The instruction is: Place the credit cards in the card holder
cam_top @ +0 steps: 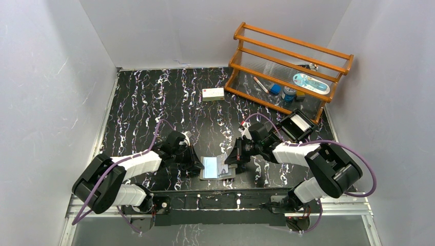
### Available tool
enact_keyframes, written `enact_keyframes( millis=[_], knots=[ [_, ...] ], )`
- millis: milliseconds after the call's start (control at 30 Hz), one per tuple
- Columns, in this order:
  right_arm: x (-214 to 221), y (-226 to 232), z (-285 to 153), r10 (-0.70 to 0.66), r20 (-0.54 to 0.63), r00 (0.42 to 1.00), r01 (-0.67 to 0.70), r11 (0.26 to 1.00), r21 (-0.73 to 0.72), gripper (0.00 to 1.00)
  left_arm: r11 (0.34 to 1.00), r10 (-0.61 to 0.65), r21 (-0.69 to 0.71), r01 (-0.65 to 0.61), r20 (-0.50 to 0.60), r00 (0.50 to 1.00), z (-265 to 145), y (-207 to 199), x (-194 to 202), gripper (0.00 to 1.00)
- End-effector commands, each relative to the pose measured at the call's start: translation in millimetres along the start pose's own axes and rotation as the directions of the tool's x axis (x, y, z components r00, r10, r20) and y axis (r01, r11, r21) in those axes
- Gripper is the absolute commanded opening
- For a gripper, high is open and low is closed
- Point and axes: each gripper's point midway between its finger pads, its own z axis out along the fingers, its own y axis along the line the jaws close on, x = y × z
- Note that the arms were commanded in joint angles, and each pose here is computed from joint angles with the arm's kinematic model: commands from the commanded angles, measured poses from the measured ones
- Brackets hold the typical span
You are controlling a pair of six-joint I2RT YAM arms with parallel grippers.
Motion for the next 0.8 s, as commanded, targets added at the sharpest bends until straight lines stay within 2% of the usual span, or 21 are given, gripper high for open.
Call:
enact_keyframes(
  millis=[0,367,767],
  knots=[
    [-2,6,0,-0.009,0.011,1.000,0.009,0.999,-0.034,0.00,1.000,-0.006,-0.007,0.006,0.001,1.000,-2,4,3,0.00],
    [4,-3,5,0.039,-0.001,0.999,-0.039,0.999,-0.028,0.00,1.000,-0.014,-0.003,0.014,0.003,1.000,-2,4,3,0.00],
    [9,-15,6,0.029,-0.012,1.000,-0.029,1.000,0.010,0.00,1.000,-0.016,-0.005,0.016,0.001,1.000,-1,6,4,0.00]
  ],
)
